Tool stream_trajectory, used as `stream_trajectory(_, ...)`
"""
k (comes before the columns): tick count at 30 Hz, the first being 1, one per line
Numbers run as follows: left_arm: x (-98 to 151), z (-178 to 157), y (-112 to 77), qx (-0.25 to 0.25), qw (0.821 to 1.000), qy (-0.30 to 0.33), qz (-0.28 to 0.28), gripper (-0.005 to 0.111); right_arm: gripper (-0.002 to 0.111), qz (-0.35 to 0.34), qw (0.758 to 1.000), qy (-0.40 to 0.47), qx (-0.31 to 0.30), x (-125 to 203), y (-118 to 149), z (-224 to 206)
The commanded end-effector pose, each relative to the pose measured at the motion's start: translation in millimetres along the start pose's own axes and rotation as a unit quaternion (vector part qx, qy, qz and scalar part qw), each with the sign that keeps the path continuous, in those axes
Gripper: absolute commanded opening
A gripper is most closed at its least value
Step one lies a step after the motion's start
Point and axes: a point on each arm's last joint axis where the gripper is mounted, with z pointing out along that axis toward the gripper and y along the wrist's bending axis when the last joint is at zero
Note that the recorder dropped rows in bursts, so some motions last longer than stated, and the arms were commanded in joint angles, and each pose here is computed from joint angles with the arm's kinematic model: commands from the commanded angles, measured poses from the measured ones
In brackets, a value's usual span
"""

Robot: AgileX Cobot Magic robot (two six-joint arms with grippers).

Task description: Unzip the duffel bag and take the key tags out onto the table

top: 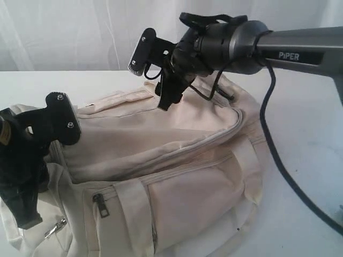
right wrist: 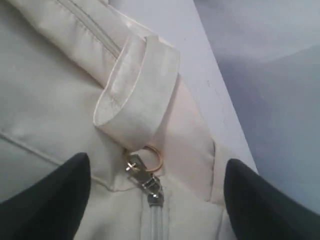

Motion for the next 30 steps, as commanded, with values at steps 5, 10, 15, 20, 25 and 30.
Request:
stream_trajectory(5, 3.1, -3.1, -1.6, 0.010, 1.000, 0.009, -0.019, 0.043, 0.060, -0.024, 0.998, 0.060, -0.004, 15.6, 9.9, 19.4)
stream_trajectory(10, 3.1, -3.1, -1.6, 0.010, 1.000, 0.009, -0.019, 0.043, 0.013, 0.027, 0.998, 0.058, 0.028, 13.7, 0.9, 12.4)
stream_trajectory(15, 3.3, -3.1, -1.7, 0.010, 1.000, 0.010, -0.019, 0.043, 0.000, 0.096, 0.993, 0.032, 0.060, 5.8, -16.7, -10.4)
stream_trajectory(20, 4.0, -6.2, -1.6, 0.008, 1.000, 0.004, -0.020, 0.043, 0.000, 0.120, 0.990, 0.004, 0.073, -2.2, -33.0, -39.1)
stream_trajectory(25, 7.1, -21.8, -0.8, -0.010, 0.999, -0.031, -0.024, 0.043, 0.000, 0.167, 0.984, -0.018, 0.063, -7.3, -42.1, -63.3)
stream_trajectory(30, 10.7, -49.3, 2.1, -0.055, 0.992, -0.112, -0.028, 0.043, 0.000, 0.211, 0.976, -0.016, 0.045, -7.4, -44.6, -77.8)
